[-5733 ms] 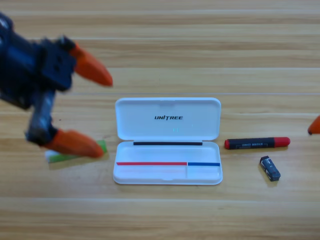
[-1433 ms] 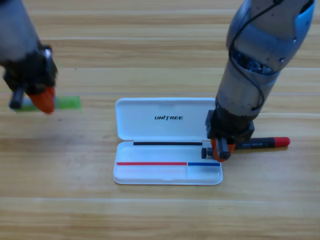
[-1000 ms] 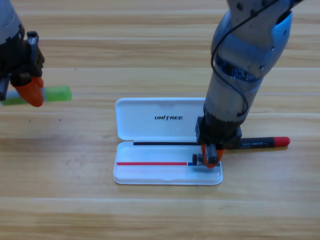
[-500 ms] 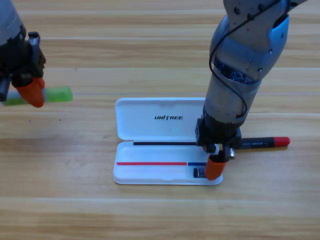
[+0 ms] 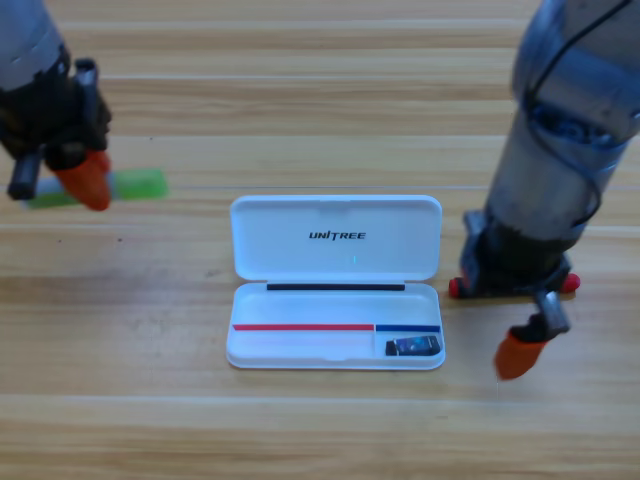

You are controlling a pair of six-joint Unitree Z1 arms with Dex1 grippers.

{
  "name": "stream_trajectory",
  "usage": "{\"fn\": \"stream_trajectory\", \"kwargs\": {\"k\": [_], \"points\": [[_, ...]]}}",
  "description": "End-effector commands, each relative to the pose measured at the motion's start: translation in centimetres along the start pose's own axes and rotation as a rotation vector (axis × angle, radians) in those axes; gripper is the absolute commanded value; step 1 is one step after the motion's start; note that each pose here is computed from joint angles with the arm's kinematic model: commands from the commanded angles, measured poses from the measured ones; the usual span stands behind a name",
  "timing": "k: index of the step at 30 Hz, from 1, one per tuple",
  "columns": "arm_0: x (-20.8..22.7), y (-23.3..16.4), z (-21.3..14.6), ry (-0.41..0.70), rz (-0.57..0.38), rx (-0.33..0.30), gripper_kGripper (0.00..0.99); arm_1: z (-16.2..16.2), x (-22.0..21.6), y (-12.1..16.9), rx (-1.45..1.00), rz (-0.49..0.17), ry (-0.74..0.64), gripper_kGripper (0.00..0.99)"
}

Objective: Clean up eraser and pencils

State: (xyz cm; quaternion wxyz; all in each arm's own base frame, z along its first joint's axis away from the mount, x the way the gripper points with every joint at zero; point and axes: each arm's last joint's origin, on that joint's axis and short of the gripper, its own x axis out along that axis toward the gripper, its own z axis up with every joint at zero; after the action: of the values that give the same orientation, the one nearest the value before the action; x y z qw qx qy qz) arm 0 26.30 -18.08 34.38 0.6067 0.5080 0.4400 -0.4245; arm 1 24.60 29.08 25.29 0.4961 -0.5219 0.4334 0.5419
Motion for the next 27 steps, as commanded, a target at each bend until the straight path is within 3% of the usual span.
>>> {"fn": "stream_trajectory", "kwargs": {"k": [1,10,16,23,27], "points": [[1.8,-2.4,4.9,-0.01,-0.065,0.081,0.0,-4.2,2.4,-4.3,0.133,-0.034,0.08,0.99],[5.9,-4.6,10.8,0.017,-0.134,0.17,0.0,-5.5,5.9,-8.1,0.086,-0.027,0.111,0.988],[9.0,-4.7,13.2,0.047,-0.164,0.194,0.0,-5.5,7.3,-9.2,0.056,-0.011,0.113,0.976],[11.3,-4.9,14.6,0.065,-0.195,0.21,0.0,-5.2,8.3,-10.0,0.039,-0.005,0.108,0.888],[12.0,-5.0,15.1,0.066,-0.2,0.213,0.0,-5.2,8.8,-10.1,0.032,0.01,0.107,0.788]]}}
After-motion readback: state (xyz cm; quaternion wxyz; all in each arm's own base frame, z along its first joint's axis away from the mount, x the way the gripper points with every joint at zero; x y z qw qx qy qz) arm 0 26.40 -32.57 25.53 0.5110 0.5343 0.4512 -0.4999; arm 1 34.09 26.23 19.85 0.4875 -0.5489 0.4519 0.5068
